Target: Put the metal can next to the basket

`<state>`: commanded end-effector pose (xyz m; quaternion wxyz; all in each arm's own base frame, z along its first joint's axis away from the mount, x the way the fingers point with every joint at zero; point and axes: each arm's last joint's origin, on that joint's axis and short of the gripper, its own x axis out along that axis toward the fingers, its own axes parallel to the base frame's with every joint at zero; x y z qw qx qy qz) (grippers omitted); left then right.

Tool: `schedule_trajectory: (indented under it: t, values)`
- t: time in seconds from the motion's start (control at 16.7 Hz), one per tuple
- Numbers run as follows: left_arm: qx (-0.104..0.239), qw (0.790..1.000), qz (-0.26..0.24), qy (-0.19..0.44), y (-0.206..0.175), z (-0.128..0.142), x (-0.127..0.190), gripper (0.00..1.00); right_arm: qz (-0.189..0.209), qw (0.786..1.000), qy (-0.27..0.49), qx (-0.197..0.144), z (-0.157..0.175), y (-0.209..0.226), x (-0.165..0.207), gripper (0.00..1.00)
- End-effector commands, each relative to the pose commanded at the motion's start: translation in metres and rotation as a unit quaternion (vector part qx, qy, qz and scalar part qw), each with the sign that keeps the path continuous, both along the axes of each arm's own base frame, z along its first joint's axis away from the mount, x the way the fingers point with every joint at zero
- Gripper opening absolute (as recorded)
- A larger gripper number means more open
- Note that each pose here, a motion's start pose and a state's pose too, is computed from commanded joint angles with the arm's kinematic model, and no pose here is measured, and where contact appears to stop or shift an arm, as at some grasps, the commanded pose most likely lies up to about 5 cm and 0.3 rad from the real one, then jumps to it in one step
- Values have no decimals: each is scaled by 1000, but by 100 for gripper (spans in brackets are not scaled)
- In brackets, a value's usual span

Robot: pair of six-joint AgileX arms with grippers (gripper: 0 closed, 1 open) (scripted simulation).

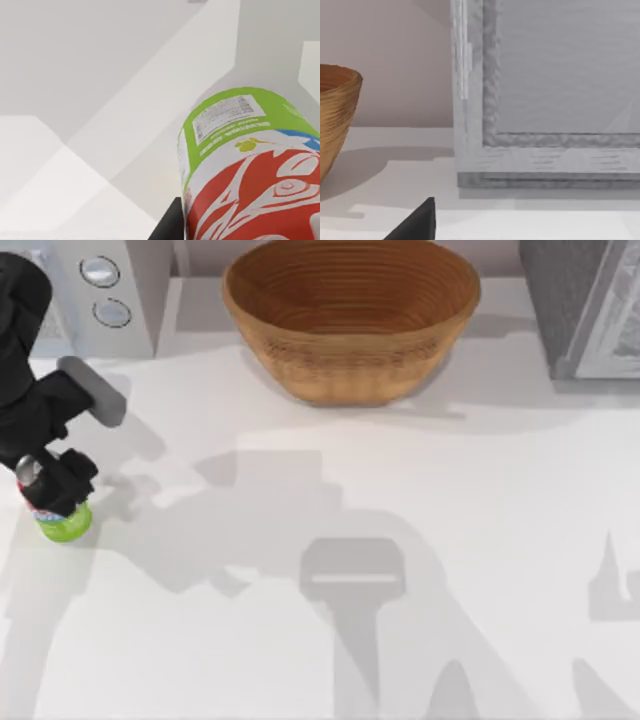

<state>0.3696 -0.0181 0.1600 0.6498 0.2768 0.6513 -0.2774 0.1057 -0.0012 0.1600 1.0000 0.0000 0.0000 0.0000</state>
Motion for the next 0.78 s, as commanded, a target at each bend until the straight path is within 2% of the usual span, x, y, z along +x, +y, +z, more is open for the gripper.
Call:
schedule_trajectory:
  t: [0.48, 0.6, 0.78]
  values:
    - [0, 1000, 15, 1, -12, 1, 3, 0, 0, 1000, 0, 0, 0, 0, 0, 100]
    - [0, 999, 43, 1, -26, 2, 8, 0, 0, 1000, 0, 0, 0, 0, 0, 100]
    - [1, 994, 113, 2, -57, 5, 13, 0, 0, 1000, 0, 0, 0, 0, 0, 100]
